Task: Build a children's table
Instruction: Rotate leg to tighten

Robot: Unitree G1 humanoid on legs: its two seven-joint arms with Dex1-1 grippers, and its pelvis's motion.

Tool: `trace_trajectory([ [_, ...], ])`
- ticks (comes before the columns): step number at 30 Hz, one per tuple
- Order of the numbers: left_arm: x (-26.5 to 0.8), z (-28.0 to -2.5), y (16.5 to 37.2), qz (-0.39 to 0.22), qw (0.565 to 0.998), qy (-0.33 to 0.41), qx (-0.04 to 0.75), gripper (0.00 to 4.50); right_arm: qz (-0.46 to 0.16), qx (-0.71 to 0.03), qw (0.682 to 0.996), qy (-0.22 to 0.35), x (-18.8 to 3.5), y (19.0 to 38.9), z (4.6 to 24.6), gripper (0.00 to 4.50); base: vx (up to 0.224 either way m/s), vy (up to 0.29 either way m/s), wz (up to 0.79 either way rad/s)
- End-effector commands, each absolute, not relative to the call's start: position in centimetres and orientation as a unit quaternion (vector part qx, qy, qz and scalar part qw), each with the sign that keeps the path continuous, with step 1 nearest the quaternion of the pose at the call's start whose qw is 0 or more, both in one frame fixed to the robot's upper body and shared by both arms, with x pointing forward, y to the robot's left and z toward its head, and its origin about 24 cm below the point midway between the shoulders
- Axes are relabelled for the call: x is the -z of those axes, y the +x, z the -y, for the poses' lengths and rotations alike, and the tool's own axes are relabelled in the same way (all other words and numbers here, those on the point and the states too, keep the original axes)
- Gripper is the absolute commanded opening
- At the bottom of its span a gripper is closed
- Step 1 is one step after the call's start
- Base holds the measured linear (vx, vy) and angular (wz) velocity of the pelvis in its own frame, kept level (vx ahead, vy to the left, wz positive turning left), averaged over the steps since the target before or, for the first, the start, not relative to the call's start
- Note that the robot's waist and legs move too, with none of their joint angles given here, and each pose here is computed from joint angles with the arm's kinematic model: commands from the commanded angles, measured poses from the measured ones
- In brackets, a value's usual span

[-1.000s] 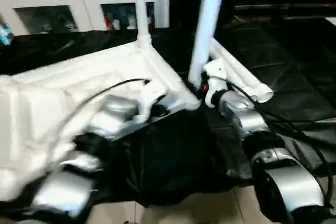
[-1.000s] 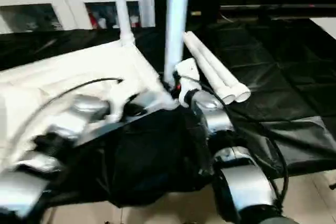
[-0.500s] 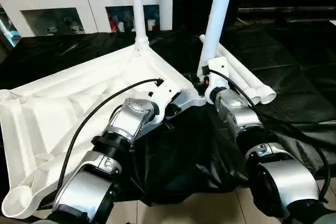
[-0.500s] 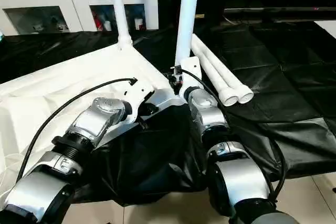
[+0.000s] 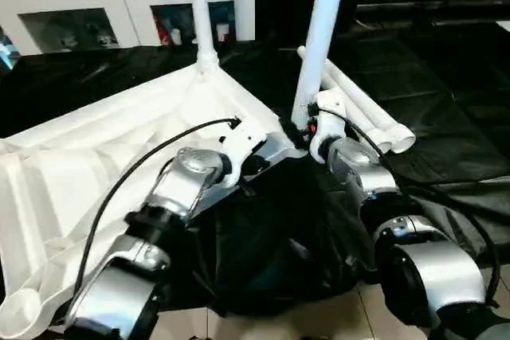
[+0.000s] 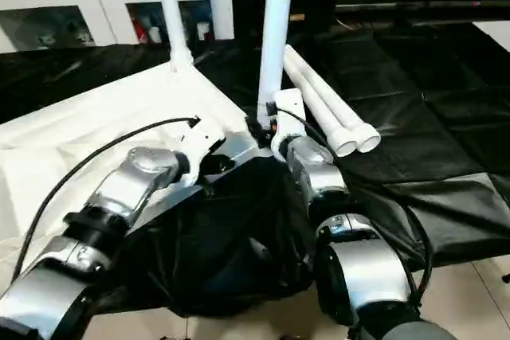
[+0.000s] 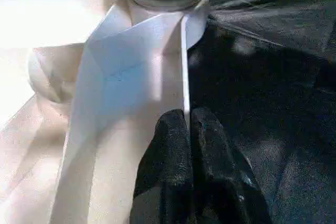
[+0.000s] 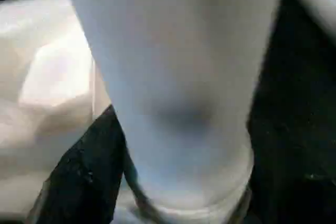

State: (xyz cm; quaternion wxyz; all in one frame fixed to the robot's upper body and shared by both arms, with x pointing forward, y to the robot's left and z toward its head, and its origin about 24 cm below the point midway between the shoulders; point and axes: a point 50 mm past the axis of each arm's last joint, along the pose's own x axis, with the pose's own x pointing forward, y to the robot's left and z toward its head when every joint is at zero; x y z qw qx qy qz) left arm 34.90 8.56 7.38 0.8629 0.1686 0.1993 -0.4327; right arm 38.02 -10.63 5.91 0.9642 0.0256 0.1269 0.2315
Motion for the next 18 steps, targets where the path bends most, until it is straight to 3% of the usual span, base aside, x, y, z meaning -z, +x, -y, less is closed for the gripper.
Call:
trace_trajectory([
  [1,-8.1,-8.0,34.7,-0.172,0.856,0.178,0.455,0.0,-0.193,-0.279,0.94,0.039,-3.0,36.4,9.6,3.58,0.0,0.0,0.0],
  [6,-8.2,-8.9,34.0,-0.151,0.843,0.179,0.484,0.0,-0.147,-0.346,0.926,-0.008,-4.2,36.2,10.8,4.03,0.0,0.0,0.0],
  [11,-8.0,-10.3,32.9,-0.137,0.825,0.185,0.516,0.0,-0.098,-0.426,0.899,-0.031,-5.6,34.7,13.0,4.03,0.0,0.0,0.0],
  [18,-7.8,-11.2,31.5,-0.136,0.802,0.183,0.552,0.0,-0.074,-0.457,0.884,-0.061,-6.5,33.1,14.8,4.03,0.0,0.0,0.0],
])
